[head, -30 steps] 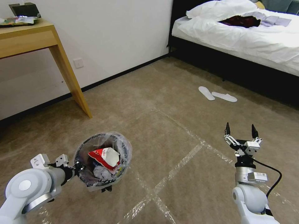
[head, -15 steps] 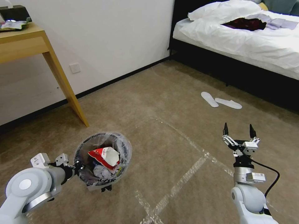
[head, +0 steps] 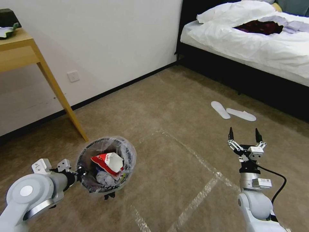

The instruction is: Pick up the trash bin and place the garbage on the floor into it.

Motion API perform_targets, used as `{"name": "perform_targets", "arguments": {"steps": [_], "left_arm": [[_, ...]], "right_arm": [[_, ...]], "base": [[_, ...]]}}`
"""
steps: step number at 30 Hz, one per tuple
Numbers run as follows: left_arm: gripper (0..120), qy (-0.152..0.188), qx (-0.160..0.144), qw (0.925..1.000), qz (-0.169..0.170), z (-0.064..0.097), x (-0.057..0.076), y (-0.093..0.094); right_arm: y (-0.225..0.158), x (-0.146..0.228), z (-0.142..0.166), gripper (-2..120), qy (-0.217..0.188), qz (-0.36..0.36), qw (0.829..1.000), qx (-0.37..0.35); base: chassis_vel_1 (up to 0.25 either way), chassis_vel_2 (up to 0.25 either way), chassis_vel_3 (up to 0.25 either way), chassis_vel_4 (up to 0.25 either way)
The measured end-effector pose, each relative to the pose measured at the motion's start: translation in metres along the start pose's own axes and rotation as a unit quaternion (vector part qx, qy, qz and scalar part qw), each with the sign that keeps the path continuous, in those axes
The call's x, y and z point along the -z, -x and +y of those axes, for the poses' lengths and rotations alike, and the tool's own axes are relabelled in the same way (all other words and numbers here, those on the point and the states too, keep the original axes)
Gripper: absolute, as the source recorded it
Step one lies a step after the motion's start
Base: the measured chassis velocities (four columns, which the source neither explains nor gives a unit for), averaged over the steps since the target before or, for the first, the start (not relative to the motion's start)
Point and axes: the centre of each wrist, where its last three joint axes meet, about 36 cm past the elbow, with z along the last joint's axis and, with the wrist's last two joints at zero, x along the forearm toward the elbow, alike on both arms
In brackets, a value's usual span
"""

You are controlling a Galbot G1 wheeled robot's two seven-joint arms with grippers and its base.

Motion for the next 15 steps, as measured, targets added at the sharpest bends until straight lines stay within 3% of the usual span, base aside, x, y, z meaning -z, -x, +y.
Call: {"name": "perform_targets", "arguments": {"steps": [15], "left_arm": [[0, 0.003, 0.000, 1.0000, -0.003, -0.0009, 0.0005, -0.0019]], "right_arm": [[-0.0008, -0.0023, -0.0001, 100, -0.002, 0.001, 1.000, 0.001]], "base": [[-0.171, 0.176, 0.174, -0.175]]}}
